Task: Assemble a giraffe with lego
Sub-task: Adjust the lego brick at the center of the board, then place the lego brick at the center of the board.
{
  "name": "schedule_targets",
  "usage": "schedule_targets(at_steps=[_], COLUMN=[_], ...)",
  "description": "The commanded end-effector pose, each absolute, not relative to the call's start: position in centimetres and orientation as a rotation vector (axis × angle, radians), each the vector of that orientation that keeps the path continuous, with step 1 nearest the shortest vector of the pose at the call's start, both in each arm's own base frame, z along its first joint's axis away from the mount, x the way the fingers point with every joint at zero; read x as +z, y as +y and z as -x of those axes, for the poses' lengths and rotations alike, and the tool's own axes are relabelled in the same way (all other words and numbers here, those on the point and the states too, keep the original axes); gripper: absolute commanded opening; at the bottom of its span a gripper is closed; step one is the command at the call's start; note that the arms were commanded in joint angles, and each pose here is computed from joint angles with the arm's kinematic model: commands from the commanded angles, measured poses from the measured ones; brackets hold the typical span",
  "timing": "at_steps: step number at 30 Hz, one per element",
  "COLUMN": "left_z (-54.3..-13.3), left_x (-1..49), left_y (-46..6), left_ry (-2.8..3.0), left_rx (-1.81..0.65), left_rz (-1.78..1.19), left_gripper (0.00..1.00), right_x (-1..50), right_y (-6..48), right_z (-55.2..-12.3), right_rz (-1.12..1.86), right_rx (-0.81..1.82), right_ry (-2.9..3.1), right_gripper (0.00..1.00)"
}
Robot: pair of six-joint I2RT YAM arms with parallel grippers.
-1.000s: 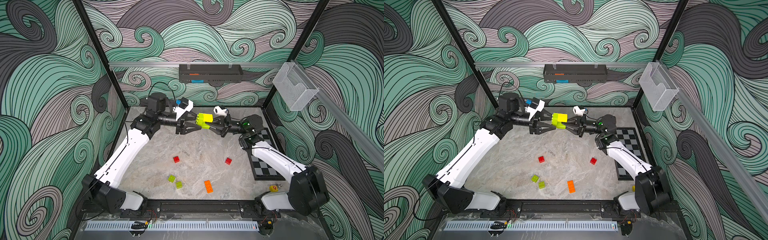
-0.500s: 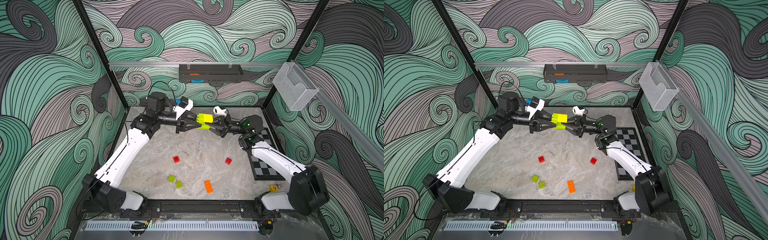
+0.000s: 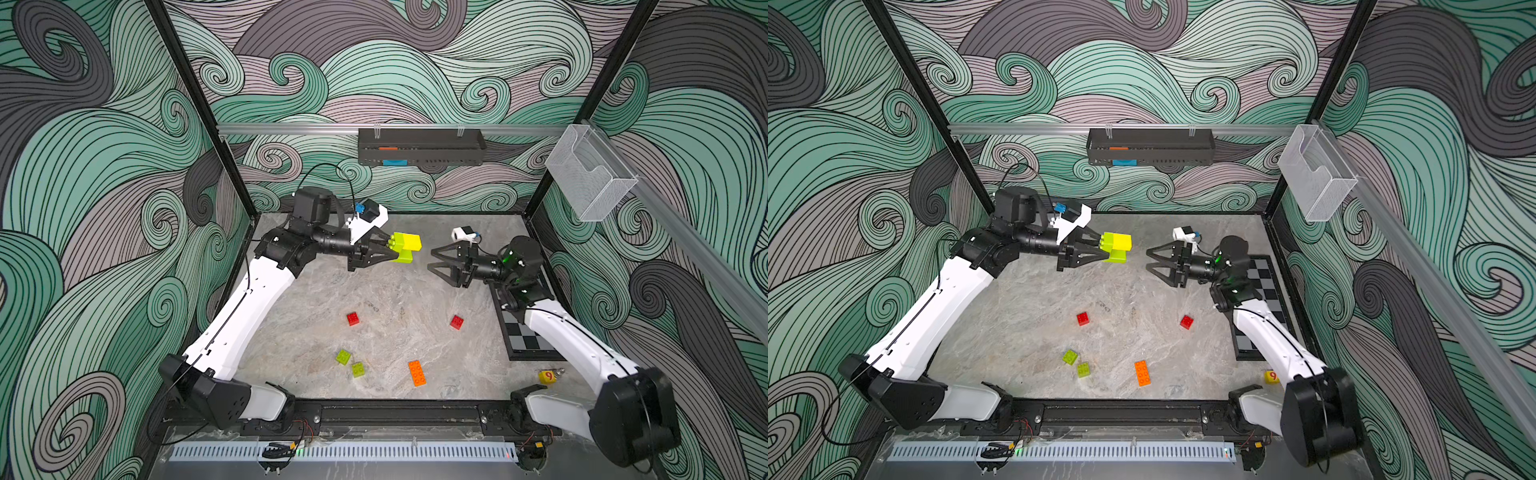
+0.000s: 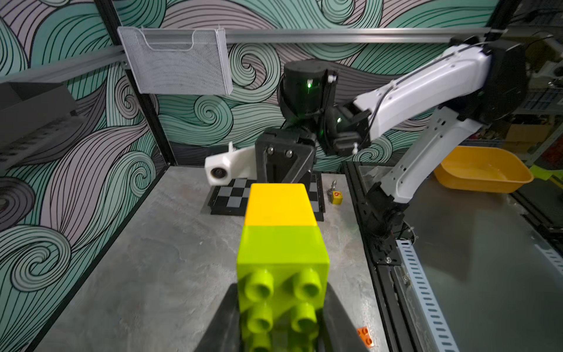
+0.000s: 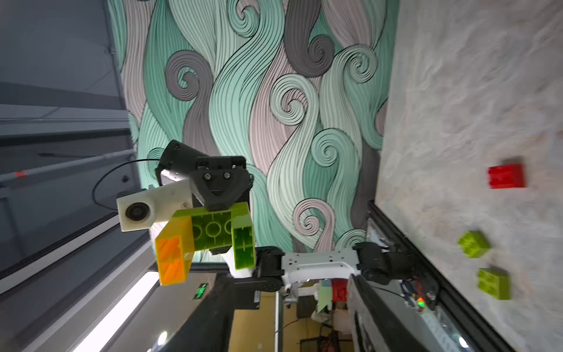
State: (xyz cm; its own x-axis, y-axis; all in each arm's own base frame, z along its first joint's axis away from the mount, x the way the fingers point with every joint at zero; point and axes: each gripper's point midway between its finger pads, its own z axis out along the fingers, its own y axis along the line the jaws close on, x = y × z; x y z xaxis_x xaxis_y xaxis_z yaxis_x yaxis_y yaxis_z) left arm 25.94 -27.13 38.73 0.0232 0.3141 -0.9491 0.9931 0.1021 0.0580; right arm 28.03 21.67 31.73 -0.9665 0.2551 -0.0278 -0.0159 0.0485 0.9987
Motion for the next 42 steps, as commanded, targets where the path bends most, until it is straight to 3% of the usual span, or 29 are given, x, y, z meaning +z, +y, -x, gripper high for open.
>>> schedule_targets(at_steps=[1, 4, 8, 12, 18, 26, 35, 42], left_z=[-25.3, -24.9, -25.2, -26.9, -28.3, -28.8, -28.1, -27.9], left_x=[35.4, 32.5, 28.4, 26.4, 22.7, 18.3, 14.8, 11.1], left_y=[-25.2, -24.5, -24.4, -24.9, -25.7, -27.3, -29.1, -29.7], left_ry=[1.581, 1.683, 1.827, 1.908, 2.019, 2.093, 2.207, 2.227], left_rx=[-0.755, -0.701, -0.609, -0.495, -0.323, -0.214, -0.213, -0.077], left_rz=[-1.467, -1.554, -1.690, -1.698, -1.780, -1.912, -2.069, -2.197], left_gripper=[0.01, 0.00, 0.00, 0.00, 0.00, 0.00, 0.00, 0.00], right_x=[27.0, 25.1, 23.6, 22.3, 21.4, 22.9, 23.6, 24.0], right_y=[18.4, 15.5, 13.1, 12.0, 8.2, 5.4, 6.3, 6.2], right_z=[-25.9, -25.7, -25.3, -24.8, -23.8, -22.5, -21.1, -19.3], right_rz=[-0.253, -0.360, -0.392, -0.332, -0.200, 0.017, 0.212, 0.341], right_rx=[1.703, 1.639, 1.552, 1.362, 0.821, 0.347, 0.277, 0.184], right_ry=[2.313, 2.305, 2.280, 2.344, 2.439, 2.290, 2.146, 1.947], right_gripper=[0.68, 0.73, 0.99, 0.99, 0.99, 0.99, 0.99, 0.99])
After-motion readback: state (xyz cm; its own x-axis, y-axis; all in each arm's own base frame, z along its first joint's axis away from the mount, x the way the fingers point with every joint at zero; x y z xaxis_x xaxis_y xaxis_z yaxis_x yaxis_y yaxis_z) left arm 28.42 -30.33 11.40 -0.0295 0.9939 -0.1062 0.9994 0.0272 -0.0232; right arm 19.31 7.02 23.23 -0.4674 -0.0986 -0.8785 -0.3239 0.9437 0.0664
